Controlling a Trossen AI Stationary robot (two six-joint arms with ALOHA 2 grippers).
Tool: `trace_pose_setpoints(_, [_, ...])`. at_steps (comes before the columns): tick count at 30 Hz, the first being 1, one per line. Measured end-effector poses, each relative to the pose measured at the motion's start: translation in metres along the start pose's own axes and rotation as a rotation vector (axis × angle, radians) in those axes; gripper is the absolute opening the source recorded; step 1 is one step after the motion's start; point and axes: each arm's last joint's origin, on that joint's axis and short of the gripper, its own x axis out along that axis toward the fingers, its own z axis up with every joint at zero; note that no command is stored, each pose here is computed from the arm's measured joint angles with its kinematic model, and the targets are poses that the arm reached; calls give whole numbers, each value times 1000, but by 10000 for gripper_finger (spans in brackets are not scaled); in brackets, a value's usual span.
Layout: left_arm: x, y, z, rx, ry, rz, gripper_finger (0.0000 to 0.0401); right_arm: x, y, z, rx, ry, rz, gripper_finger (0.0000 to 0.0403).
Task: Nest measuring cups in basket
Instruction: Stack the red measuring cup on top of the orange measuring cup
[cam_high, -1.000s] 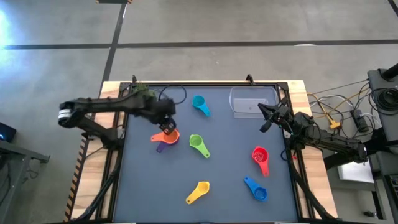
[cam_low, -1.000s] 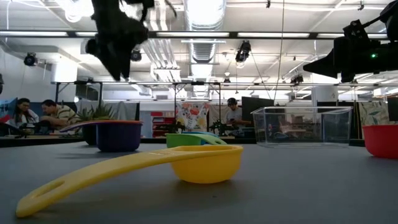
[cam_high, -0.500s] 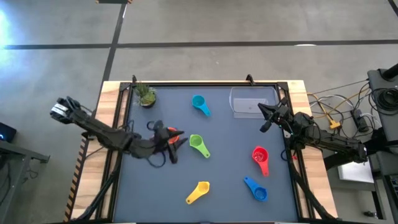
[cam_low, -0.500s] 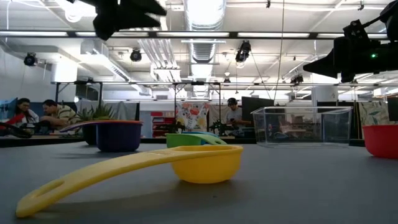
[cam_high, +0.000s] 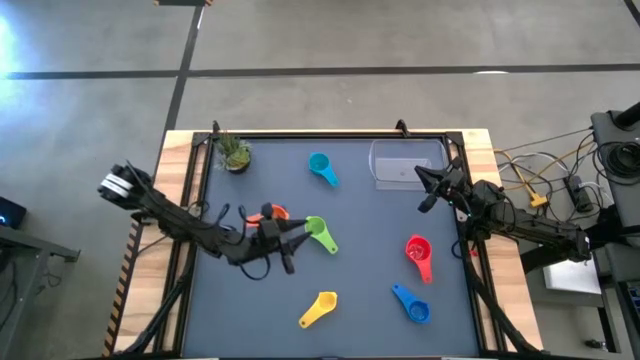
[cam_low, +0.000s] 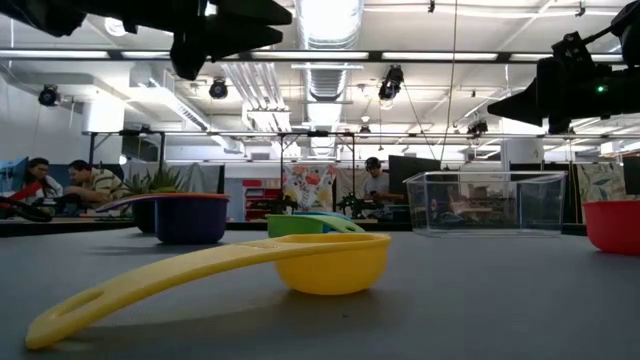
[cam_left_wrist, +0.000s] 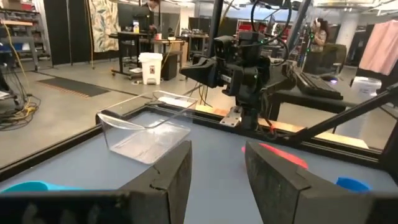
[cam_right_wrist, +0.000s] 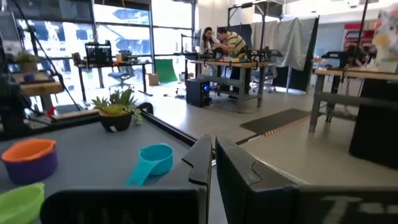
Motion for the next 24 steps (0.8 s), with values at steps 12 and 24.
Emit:
trace_pose_setpoints(12, [-5, -5, 19, 55, -34, -138, 130, -2, 4, 15, 271, -49, 171, 13])
trace_pose_setpoints(24, [-23, 10, 8, 60, -1, -150, 103, -18, 1, 113, 288, 105, 325, 13])
